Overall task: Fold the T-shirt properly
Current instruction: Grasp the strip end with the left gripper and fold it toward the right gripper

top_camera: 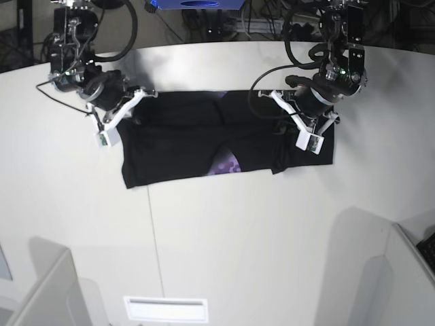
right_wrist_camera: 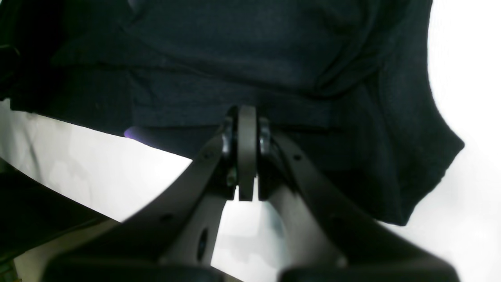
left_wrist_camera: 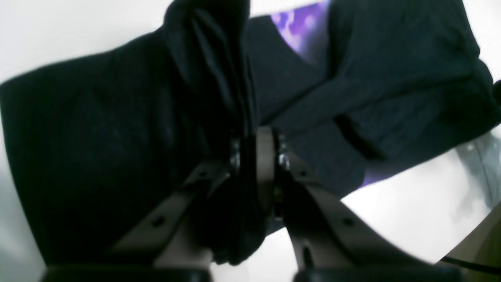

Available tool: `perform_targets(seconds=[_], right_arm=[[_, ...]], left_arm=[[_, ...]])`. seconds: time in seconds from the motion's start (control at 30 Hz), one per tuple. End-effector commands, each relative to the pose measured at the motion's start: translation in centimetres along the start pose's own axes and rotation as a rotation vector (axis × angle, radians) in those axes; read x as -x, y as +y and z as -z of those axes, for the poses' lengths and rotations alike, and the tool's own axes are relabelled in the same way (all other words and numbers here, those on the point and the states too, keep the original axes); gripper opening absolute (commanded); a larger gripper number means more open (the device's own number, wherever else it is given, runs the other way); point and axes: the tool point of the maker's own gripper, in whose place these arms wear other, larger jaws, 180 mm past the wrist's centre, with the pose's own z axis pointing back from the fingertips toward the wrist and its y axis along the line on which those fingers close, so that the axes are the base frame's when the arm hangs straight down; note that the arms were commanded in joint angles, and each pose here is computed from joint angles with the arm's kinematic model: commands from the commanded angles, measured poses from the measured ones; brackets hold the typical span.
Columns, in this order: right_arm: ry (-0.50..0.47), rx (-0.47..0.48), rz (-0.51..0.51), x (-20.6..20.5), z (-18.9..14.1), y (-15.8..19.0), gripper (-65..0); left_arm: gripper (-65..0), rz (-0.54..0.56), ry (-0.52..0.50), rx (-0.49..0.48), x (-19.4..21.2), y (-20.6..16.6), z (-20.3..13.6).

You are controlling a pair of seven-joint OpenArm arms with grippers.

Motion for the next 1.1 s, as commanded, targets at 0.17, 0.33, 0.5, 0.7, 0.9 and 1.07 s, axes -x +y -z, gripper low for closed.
perform_targets(seconds=[0.17, 0.33, 0.5, 0.7, 0.9, 1.07], right_arm=[[-0.043, -0.010, -0.011, -1.3, -0.4, 0.2, -65.0], [-0.043, -0.010, -0.011, -1.3, -0.4, 0.2, -65.0], [-0.043, -0.011, -0.010, -1.3, -0.4, 0.2, -65.0], [-0.043, -0.011, -0.010, -1.3, -0.4, 0.2, -65.0], [-0.042, -0.012, -0.008, -1.2, -0.4, 0.3, -65.0], [-0.042, -0.012, -0.008, -1.2, -0.4, 0.3, -65.0]], left_arm=[[-65.0, -0.020, -0.059, 0.022, -1.5, -1.0, 0.1], [-65.0, -0.020, -0.059, 0.022, -1.5, -1.0, 0.1], [-65.0, -0.025, -0.058, 0.027, -1.5, -1.1, 0.1], [-65.0, -0.033, -0.048, 0.027, -1.1, -0.9, 0.3], [-65.0, -0.039, -0.042, 0.027, -0.9, -0.9, 0.5], [-65.0, -0.020, -0.044, 0.070, -1.5, -2.5, 1.4]])
